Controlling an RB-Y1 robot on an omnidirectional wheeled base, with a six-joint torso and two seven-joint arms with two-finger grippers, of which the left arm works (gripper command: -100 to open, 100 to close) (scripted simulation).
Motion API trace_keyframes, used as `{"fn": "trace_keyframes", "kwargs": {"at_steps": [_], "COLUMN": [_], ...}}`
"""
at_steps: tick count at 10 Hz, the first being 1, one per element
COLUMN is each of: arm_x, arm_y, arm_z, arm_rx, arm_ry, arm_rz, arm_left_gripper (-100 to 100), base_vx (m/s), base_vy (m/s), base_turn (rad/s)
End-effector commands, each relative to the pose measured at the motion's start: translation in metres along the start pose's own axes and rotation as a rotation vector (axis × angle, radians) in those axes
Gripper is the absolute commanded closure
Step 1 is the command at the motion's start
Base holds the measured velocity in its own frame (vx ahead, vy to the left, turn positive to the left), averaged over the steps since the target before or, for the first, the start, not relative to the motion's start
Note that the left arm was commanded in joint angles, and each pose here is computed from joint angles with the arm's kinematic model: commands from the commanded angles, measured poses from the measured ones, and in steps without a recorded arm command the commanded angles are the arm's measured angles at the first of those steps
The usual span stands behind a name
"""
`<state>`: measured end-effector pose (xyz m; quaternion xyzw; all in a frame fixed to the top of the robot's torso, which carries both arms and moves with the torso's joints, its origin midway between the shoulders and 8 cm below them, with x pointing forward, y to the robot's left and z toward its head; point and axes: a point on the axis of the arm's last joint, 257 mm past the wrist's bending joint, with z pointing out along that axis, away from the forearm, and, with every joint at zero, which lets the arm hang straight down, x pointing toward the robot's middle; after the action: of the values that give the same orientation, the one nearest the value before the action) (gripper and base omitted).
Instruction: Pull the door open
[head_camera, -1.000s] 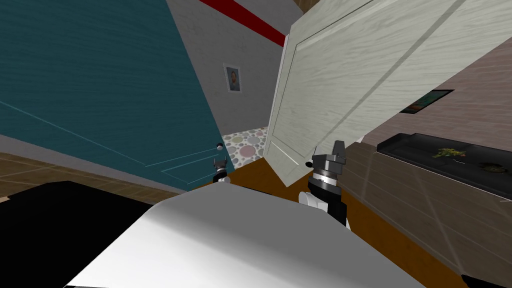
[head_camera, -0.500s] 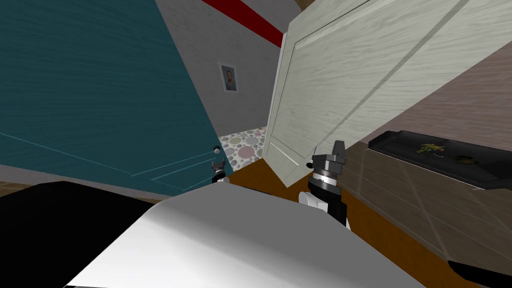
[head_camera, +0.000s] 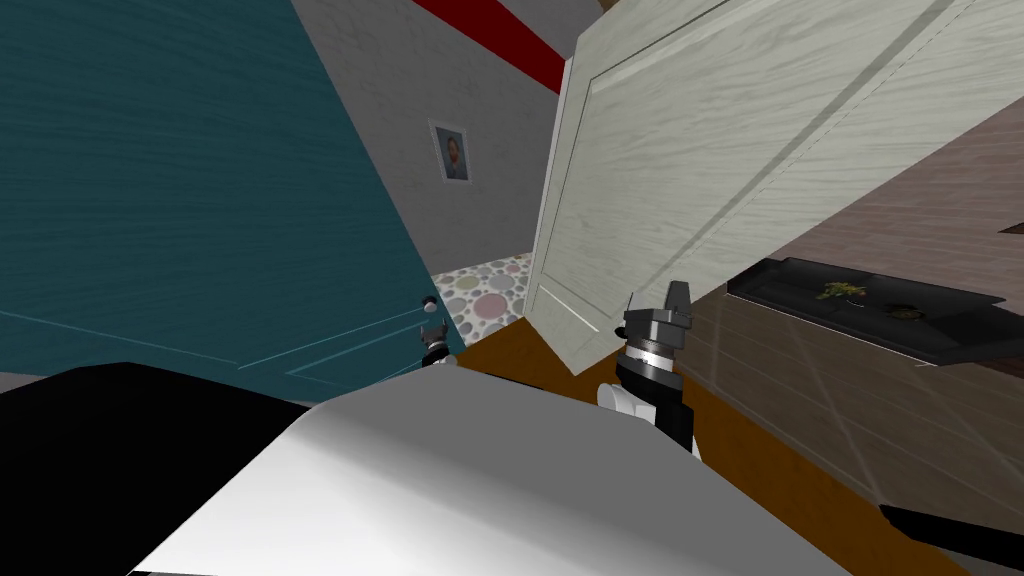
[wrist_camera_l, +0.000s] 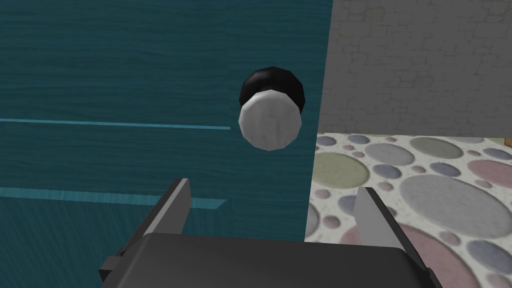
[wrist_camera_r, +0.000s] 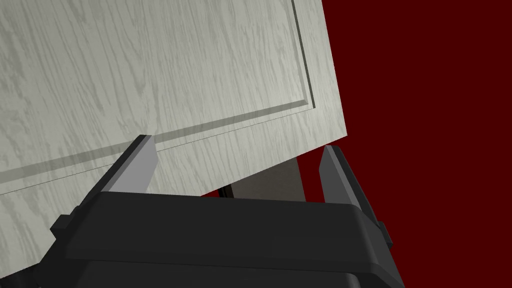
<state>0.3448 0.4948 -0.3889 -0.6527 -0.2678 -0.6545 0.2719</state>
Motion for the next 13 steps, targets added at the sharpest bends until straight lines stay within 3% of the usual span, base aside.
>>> {"fn": "trace_keyframes", "kwargs": {"at_steps": [1, 13], "arm_x": [-0.002, -0.006], "arm_y": [-0.011, -0.085], "arm_z": [0.0007, 0.0047], "arm_rx": [-0.004, -0.032], "arm_ry": [0.001, 0.001], "arm_rz": [0.0, 0.0], "arm_left_gripper": [-100, -100], "base_vx": [0.117, 0.106], "base_vy": [0.016, 0.004], "base_turn": [0.03, 0.025]}}
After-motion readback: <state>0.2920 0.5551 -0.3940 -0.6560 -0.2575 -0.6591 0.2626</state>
